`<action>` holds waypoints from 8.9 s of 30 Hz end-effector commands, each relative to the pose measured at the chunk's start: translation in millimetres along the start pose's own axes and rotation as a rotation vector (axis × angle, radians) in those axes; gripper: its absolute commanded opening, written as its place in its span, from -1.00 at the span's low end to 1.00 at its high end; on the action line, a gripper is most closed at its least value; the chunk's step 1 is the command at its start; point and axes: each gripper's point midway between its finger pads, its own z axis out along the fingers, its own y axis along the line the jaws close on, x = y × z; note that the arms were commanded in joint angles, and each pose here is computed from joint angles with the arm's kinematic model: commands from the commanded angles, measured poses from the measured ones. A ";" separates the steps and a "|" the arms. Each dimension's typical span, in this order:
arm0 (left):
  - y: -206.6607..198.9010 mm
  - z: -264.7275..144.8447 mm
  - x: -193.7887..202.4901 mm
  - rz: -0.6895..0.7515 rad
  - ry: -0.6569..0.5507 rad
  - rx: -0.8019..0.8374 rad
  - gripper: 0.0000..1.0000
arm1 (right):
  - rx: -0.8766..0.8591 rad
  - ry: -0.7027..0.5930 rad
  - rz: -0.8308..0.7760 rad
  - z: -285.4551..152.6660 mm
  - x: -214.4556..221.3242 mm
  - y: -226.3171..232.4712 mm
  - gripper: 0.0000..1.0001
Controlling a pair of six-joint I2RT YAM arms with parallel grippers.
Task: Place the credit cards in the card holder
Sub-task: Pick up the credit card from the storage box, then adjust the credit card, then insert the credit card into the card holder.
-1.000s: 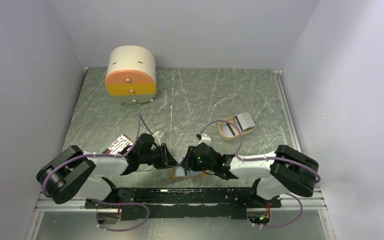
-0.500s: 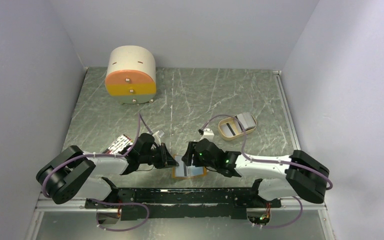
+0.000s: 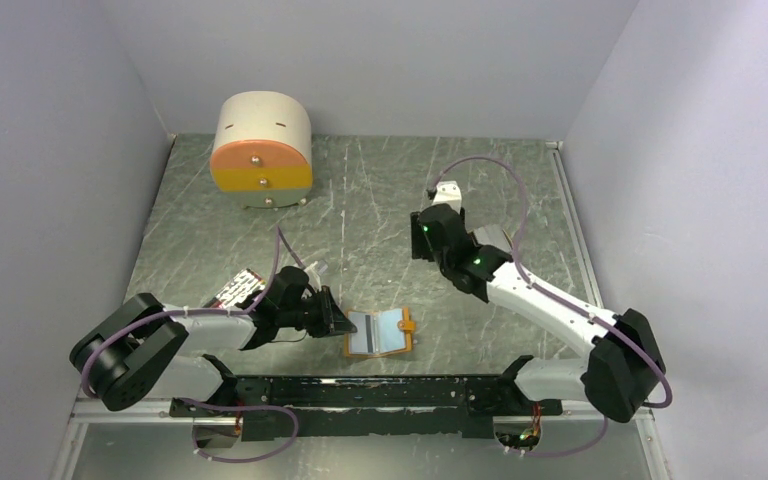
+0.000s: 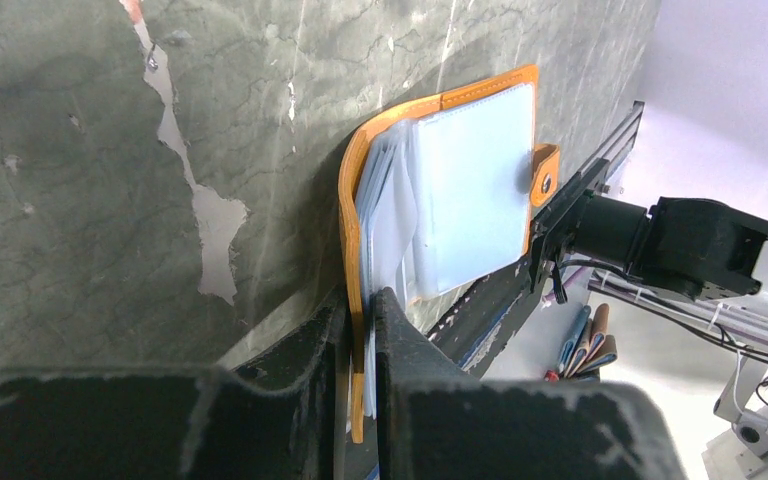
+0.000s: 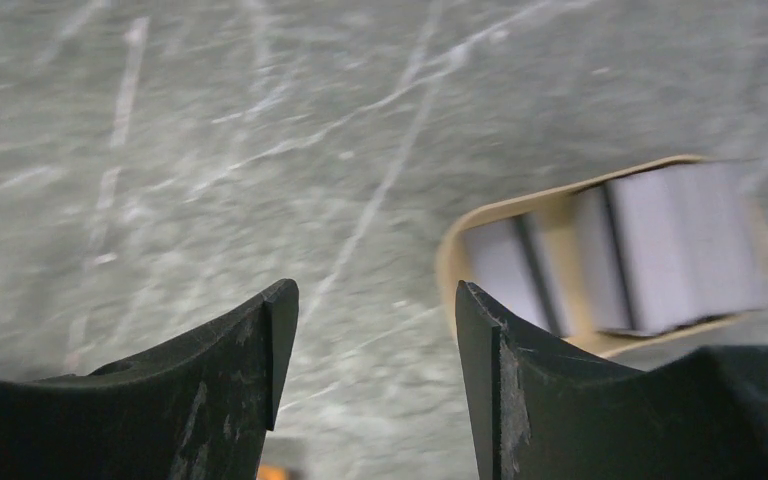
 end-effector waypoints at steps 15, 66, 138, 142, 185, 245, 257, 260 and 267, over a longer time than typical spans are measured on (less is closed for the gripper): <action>4.0 -7.1 -0.8 0.057 -0.026 -0.023 -0.71 | 0.537 0.217 -0.421 43.0 23.3 -154.3 0.25; 7.4 -5.2 -0.7 0.051 -0.023 -0.039 -0.69 | 0.570 0.275 -0.432 54.5 36.1 -173.4 -0.11; 16.9 -2.2 -6.0 0.022 -0.038 -0.109 -0.82 | -0.406 0.369 0.223 -63.6 144.4 70.1 -1.00; 17.4 -2.1 -5.3 0.020 -0.035 -0.110 -0.82 | -0.339 0.351 0.220 -59.0 146.6 57.1 -1.00; -6.6 -7.5 -21.6 0.022 -0.072 -0.087 -0.47 | -0.054 0.378 -0.031 -49.4 126.2 117.9 -0.98; -93.9 -59.7 -42.1 0.076 -0.157 0.361 -0.82 | -0.659 0.087 0.572 -87.7 71.7 83.9 0.37; -51.8 -20.6 -34.9 -0.012 -0.074 0.082 -0.82 | -0.352 0.362 0.296 -46.0 155.9 49.7 0.46; -47.2 -14.5 -31.9 -0.021 -0.059 0.028 -0.82 | -0.325 0.375 0.277 -42.6 164.6 44.2 0.45; -40.0 -8.3 -33.6 -0.028 -0.063 -0.042 -0.82 | -0.460 0.359 0.339 -47.9 167.3 62.4 0.29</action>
